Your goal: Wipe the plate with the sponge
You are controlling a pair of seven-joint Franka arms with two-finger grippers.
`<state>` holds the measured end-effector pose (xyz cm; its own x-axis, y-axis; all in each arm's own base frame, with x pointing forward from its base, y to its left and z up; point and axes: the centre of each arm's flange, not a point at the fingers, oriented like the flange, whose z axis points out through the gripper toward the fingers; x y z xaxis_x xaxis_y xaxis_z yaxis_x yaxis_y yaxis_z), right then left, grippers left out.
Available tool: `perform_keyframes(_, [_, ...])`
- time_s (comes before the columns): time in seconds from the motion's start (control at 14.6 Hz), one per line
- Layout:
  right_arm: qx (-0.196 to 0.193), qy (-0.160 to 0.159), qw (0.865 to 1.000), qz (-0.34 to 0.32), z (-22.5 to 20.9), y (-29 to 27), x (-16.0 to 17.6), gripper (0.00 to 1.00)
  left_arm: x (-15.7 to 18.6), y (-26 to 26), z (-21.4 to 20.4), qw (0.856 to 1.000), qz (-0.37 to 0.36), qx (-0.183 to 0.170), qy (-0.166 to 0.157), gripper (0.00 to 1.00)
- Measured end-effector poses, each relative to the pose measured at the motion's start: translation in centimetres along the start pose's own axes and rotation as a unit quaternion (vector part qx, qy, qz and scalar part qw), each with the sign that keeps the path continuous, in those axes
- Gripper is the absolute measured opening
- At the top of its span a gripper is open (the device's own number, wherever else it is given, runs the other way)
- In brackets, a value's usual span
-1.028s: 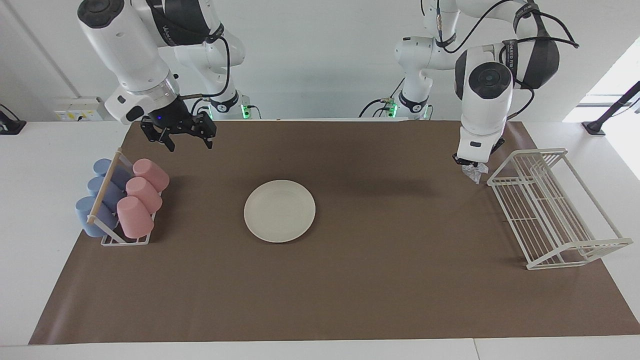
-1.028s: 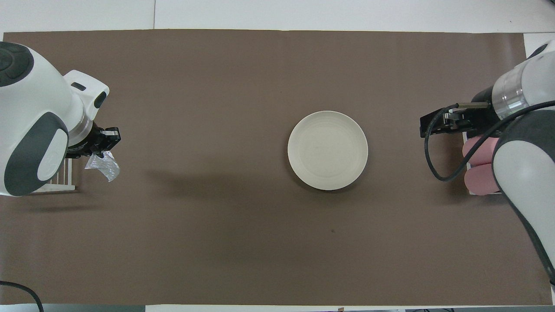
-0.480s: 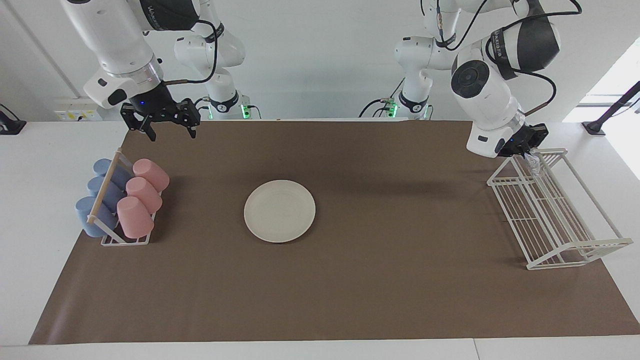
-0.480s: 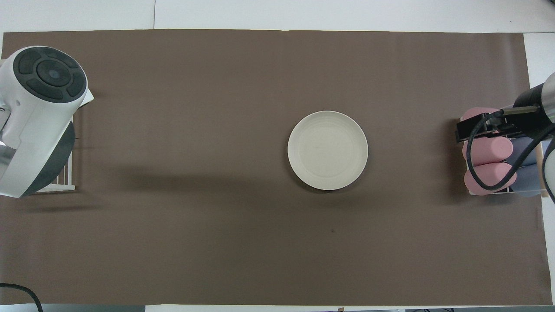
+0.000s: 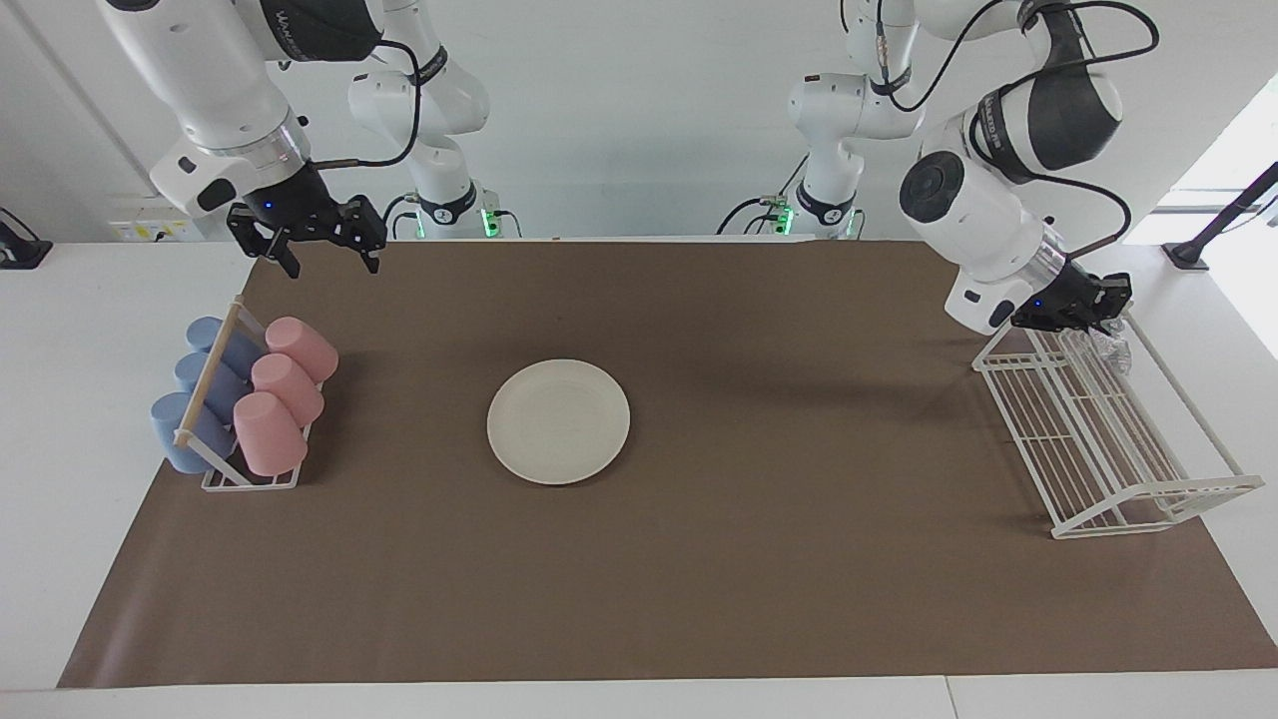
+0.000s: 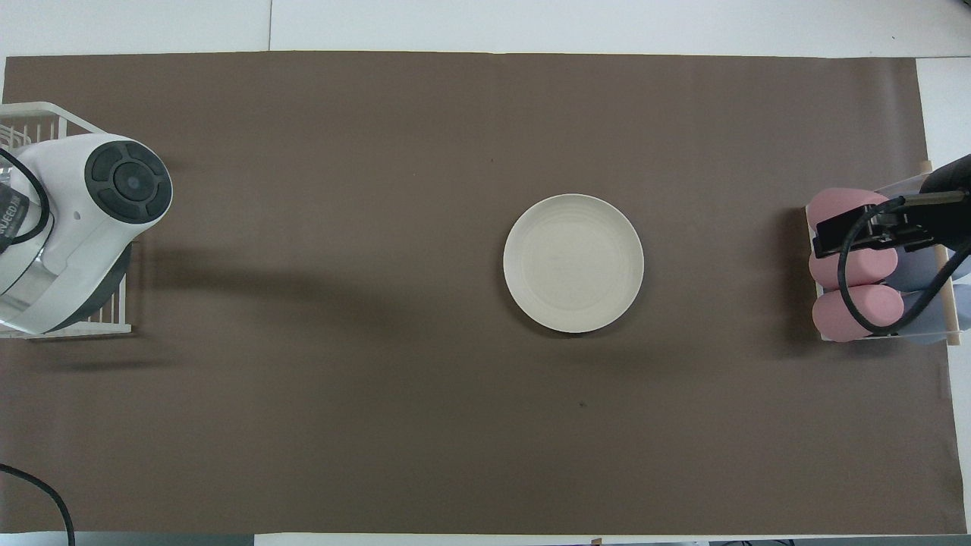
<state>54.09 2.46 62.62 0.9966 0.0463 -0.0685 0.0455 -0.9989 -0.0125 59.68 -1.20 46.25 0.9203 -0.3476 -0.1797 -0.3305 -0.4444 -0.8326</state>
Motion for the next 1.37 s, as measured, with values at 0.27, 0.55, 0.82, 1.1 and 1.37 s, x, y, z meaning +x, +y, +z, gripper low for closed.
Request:
perform_keyframes(0.27, [-0.001, 0.003, 1.000, 0.012, -0.6, -1.7, -0.9, 1.00, 0.9, 1.8, 2.4, 0.997, -0.074, 0.002, -0.005, 0.06])
perform_keyframes(0.55, [0.001, 0.002, 1.000, 0.027, -0.5, -0.1, -1.4, 1.00, 1.0, 2.7, 2.8, 0.994, -0.105, 0.002, -0.007, 0.06])
perform_keyframes(0.82, [0.000, 0.010, 1.000, 0.018, -0.1, -1.0, -2.4, 1.00, 0.8, 4.2, 3.0, 0.991, -0.133, -0.001, -0.011, 0.06])
perform_keyframes(1.1, [0.000, 0.009, 1.000, 0.011, 0.6, 0.1, -2.5, 1.00, 0.7, 4.7, 2.8, 0.990, -0.138, -0.002, -0.010, 0.06])
perform_keyframes(1.37, [0.003, 0.002, 1.000, 0.012, 1.5, 3.1, -2.1, 1.00, 0.7, 4.9, 2.8, 0.989, -0.144, -0.008, -0.012, 0.42])
